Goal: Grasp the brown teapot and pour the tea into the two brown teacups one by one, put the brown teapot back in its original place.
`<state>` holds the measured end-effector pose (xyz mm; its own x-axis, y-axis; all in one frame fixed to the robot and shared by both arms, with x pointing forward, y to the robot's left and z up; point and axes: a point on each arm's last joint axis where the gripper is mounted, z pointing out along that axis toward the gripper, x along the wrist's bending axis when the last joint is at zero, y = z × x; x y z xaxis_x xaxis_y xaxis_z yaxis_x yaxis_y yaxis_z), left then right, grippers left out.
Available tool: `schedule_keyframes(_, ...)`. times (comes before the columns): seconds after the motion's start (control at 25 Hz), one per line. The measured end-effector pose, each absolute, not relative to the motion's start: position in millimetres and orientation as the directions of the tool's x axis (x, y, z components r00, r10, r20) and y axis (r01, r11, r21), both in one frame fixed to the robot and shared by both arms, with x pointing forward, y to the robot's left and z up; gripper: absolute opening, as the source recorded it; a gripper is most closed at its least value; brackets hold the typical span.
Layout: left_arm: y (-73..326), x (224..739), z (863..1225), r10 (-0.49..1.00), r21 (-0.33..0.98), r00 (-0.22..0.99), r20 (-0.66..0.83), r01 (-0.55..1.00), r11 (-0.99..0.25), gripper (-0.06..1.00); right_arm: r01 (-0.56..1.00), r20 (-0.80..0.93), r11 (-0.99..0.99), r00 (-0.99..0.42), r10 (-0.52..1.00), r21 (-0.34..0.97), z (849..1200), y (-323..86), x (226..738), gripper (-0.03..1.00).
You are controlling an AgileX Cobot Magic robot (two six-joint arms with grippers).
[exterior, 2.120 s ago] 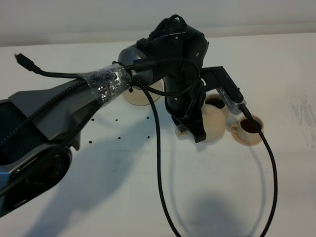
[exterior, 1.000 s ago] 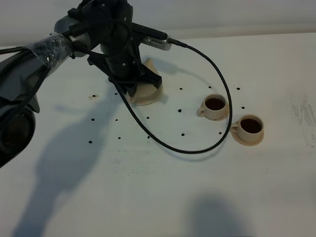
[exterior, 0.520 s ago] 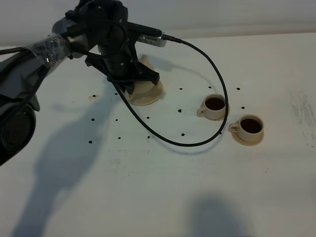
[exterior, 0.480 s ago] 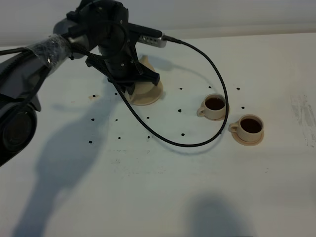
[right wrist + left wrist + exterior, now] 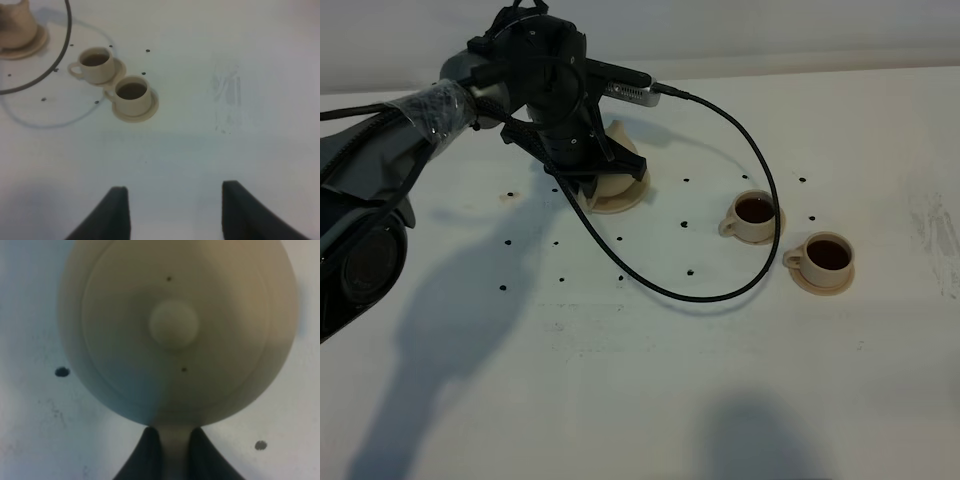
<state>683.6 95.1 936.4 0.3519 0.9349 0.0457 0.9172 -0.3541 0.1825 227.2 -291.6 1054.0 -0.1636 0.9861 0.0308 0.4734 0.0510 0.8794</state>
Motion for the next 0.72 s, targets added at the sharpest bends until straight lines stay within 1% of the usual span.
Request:
schedule_keyframes(0.28, 94.9, 684.3, 932.6, 0.932, 0.179, 0.36, 0.048, 0.914, -0.363, 0.09, 0.473, 0.031, 0.051, -0.164, 0.986, 0.879, 1054.0, -291.6, 227.2, 0.41)
schedule_keyframes(0.36, 94.9, 684.3, 932.6, 0.926, 0.179, 0.373, 0.051, 0.909, -0.376, 0.11, 0.473, 0.031, 0.051, -0.164, 0.986, 0.879, 1054.0, -291.6, 227.2, 0.41)
schedule_keyframes(0.44, 95.1, 684.3, 932.6, 0.924, 0.177, 0.379, 0.054, 0.907, -0.382, 0.17, 0.473, 0.031, 0.051, -0.164, 0.986, 0.879, 1054.0, -291.6, 227.2, 0.41)
schedule_keyframes(0.68, 97.4, 683.4, 933.5, 0.922, 0.162, 0.38, 0.074, 0.908, -0.387, 0.51, 0.473, 0.031, 0.051, -0.164, 0.986, 0.879, 1054.0, -291.6, 227.2, 0.41)
schedule_keyframes(0.72, 97.9, 682.4, 933.9, 0.922, 0.151, 0.38, 0.075, 0.91, -0.387, 0.56, 0.473, 0.031, 0.051, -0.164, 0.986, 0.879, 1054.0, -291.6, 227.2, 0.41)
